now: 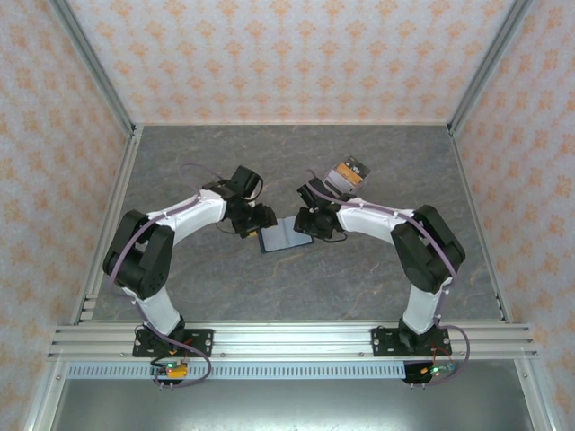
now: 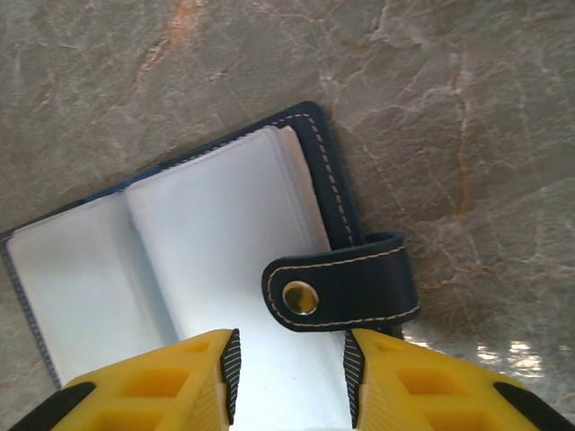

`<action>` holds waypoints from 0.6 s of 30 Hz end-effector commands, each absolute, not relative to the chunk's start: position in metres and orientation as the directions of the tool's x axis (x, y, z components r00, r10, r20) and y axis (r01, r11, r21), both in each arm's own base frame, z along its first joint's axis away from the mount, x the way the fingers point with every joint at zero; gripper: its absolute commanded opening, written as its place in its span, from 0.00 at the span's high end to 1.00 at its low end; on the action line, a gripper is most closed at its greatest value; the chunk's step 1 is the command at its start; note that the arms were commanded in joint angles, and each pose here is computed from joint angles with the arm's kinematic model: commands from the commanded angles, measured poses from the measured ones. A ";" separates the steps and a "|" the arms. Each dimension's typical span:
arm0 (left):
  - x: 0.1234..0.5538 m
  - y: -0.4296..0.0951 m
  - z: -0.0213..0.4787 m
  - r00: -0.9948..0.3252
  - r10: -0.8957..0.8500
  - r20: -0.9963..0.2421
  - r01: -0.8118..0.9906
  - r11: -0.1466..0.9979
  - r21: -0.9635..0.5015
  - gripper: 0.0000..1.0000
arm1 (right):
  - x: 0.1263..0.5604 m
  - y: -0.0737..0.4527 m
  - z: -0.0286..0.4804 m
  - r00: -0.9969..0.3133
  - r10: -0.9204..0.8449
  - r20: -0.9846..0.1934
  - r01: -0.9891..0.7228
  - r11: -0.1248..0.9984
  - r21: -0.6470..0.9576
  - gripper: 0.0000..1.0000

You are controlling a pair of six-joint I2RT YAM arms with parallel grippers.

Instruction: Take the credit cards out of the card holder

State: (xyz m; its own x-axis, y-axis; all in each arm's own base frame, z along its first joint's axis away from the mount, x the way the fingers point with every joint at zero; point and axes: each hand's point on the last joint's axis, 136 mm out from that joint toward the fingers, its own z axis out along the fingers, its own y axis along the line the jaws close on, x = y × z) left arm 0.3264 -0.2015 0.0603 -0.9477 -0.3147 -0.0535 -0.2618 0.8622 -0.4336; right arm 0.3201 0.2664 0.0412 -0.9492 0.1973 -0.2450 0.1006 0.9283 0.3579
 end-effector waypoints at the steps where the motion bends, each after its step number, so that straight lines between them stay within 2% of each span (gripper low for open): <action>1: 0.330 -0.208 0.054 -0.947 -0.319 -0.040 -0.270 0.857 -0.439 0.48 | 0.320 0.260 0.035 -0.951 0.160 -0.264 0.085 0.958 0.276 0.61; 5: 0.330 -0.209 0.045 -0.949 -0.314 -0.018 -0.277 0.862 -0.424 0.53 | 0.317 0.270 0.031 -0.959 0.147 -0.243 0.070 0.952 0.298 0.61; 9: 0.331 -0.213 0.040 -0.952 -0.305 0.002 -0.276 0.861 -0.428 0.65 | 0.314 0.271 0.024 -0.965 0.142 -0.222 0.074 0.955 0.289 0.63; 18: 0.327 -0.212 0.022 -0.955 -0.295 0.034 -0.284 0.874 -0.395 0.71 | 0.310 0.284 0.022 -0.973 0.137 -0.186 0.067 0.937 0.343 0.68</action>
